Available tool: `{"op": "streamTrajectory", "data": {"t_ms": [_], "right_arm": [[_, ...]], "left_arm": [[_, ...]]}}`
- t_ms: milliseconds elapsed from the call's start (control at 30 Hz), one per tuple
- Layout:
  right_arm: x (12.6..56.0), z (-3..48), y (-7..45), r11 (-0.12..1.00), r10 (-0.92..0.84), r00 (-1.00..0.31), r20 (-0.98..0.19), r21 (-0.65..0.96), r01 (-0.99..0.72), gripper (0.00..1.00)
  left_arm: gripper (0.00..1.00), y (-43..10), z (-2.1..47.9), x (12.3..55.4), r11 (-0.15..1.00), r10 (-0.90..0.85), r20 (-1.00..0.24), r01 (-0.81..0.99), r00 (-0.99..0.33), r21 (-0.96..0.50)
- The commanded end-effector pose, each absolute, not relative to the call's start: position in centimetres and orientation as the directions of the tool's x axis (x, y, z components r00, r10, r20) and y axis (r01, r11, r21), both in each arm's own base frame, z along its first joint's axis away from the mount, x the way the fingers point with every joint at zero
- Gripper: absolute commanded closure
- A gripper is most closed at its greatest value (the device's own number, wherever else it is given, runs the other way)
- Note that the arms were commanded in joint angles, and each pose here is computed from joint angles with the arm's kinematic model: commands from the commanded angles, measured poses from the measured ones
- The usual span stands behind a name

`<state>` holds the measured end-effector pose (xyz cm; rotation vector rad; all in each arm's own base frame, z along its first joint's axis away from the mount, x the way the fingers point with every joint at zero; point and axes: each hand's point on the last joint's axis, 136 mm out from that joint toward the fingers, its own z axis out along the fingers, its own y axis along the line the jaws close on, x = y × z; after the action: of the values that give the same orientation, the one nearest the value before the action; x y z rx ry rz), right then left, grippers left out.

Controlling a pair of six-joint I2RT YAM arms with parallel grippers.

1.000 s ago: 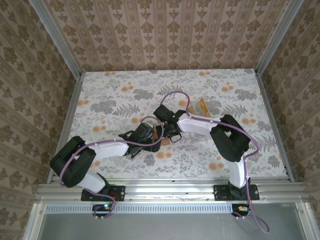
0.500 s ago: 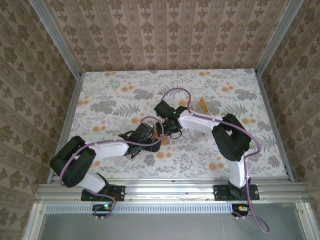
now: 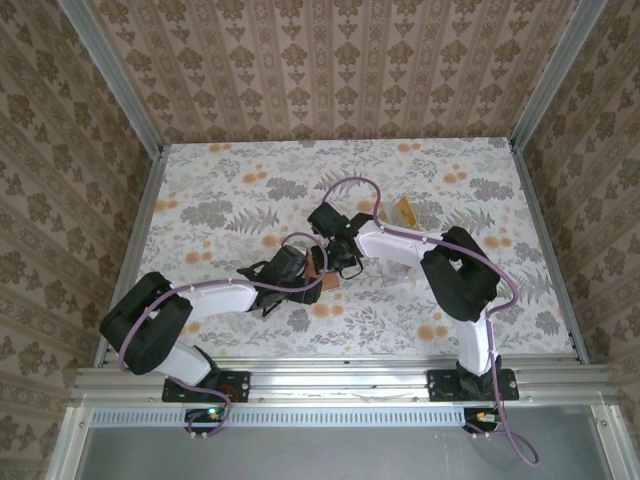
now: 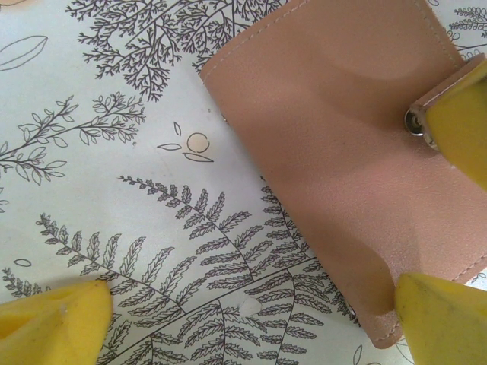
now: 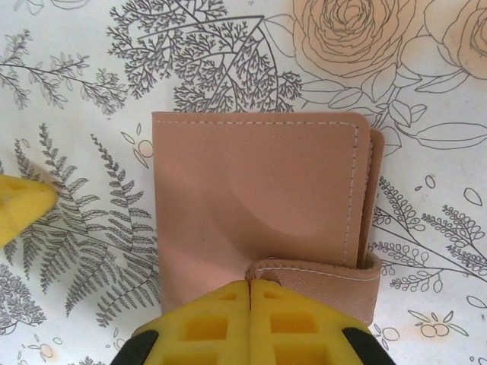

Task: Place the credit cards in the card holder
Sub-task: Close the button on the card holder.

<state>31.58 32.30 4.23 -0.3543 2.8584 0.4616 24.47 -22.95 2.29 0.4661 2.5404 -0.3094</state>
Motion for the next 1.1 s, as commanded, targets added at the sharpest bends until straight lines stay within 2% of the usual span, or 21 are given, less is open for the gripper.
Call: {"op": "streamTrajectory", "data": {"t_ms": [0,467,600,800,1067], "right_arm": [[31.3,3.2,32.4,0.925,-0.195,-0.956,-0.217,0.284,-0.253,1.0],[32.0,3.0,31.9,0.925,-0.17,-0.958,-0.23,0.299,-0.235,1.0],[31.6,2.5,31.7,0.925,-0.163,-0.962,-0.218,0.306,-0.226,1.0],[31.2,2.3,31.3,0.923,-0.146,-0.966,-0.214,0.321,-0.211,1.0],[30.9,2.6,31.1,0.914,-0.122,-0.969,-0.214,0.357,-0.193,1.0]], "left_arm": [[0.04,-22.9,0.5,23.0,0.908,0.294,-0.472,0.397,-0.831,-0.133],[0.04,-23.3,1.9,23.1,0.901,0.283,-0.5,0.405,-0.818,-0.153],[0.03,-23.3,4.7,23.9,0.899,0.214,-0.56,0.386,-0.801,-0.208],[0.02,-21.0,7.9,26.3,0.911,0.022,-0.619,0.271,-0.785,-0.312],[0.02,-19.9,6.1,29.0,0.927,0.01,-0.548,0.213,-0.836,-0.308]]}}
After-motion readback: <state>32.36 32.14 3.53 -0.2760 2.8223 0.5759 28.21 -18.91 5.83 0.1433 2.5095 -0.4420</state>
